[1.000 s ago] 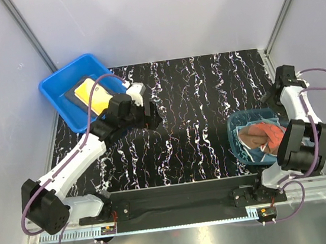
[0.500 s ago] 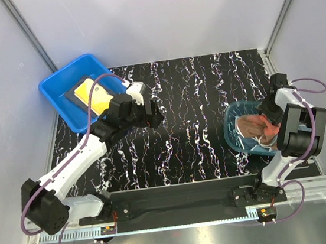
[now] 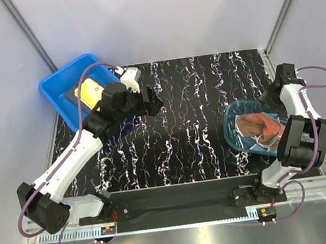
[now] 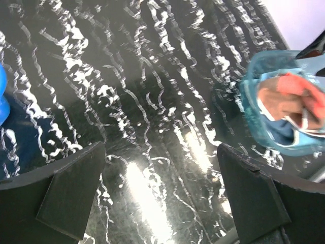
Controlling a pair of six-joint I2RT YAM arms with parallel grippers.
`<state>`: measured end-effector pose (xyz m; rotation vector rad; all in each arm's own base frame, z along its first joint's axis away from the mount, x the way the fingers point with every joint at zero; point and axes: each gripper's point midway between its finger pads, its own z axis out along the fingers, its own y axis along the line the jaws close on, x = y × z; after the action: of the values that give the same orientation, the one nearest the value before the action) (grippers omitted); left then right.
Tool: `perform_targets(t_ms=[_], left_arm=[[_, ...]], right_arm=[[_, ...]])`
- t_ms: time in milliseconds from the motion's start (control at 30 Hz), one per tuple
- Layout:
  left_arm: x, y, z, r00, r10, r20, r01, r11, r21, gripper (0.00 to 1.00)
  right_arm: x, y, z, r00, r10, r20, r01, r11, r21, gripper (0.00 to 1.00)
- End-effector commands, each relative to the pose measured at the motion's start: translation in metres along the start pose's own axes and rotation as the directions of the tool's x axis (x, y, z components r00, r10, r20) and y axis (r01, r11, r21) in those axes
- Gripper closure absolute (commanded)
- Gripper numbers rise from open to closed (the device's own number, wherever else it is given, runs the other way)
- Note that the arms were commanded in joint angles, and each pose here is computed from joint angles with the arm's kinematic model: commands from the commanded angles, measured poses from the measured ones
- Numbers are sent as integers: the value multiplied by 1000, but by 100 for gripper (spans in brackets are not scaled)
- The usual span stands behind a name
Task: Fold and stack the towels
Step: Grab crumpled towel
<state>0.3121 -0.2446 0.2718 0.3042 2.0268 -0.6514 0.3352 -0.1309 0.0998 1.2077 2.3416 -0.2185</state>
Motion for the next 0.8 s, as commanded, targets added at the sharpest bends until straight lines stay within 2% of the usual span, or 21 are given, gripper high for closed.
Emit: perform_targets(t_ms=[0, 167, 333, 400, 433, 467, 500, 567, 700, 767], left_arm=[[-19, -24, -7, 1000, 28, 8, -29, 991, 134, 1], [-5, -21, -11, 1000, 20, -13, -18, 991, 136, 1], [-1, -15, -21, 1000, 25, -4, -24, 994, 108, 2], [2, -12, -23, 999, 31, -29, -28, 995, 92, 5], [3, -13, -25, 999, 42, -33, -39, 995, 97, 7], [2, -11, -26, 999, 40, -28, -38, 995, 87, 8], [1, -12, -28, 999, 40, -23, -37, 996, 85, 8], [-2, -10, -32, 999, 41, -12, -40, 997, 71, 8], [-2, -8, -31, 999, 46, -10, -45, 997, 64, 7], [-1, -9, -29, 999, 40, -9, -39, 997, 70, 7]], right_arm=[[0, -17, -24, 998, 59, 20, -60, 997, 50, 19], [20, -27, -26, 996, 88, -2, -88, 995, 54, 19], [52, -46, -1, 997, 69, -43, -64, 992, 111, 19], [52, -48, 2, 997, 60, -45, -54, 991, 121, 32], [46, -50, 0, 999, 46, -22, -42, 990, 132, 42], [35, -50, -8, 999, 41, 5, -41, 990, 137, 62], [27, -52, -15, 999, 34, 29, -37, 989, 145, 68], [1, -55, -39, 994, 12, 112, -29, 987, 157, 73], [-48, -44, -101, 972, 15, 234, -35, 996, 83, 85], [-56, -35, -121, 965, 20, 260, -24, 1000, 14, 97]])
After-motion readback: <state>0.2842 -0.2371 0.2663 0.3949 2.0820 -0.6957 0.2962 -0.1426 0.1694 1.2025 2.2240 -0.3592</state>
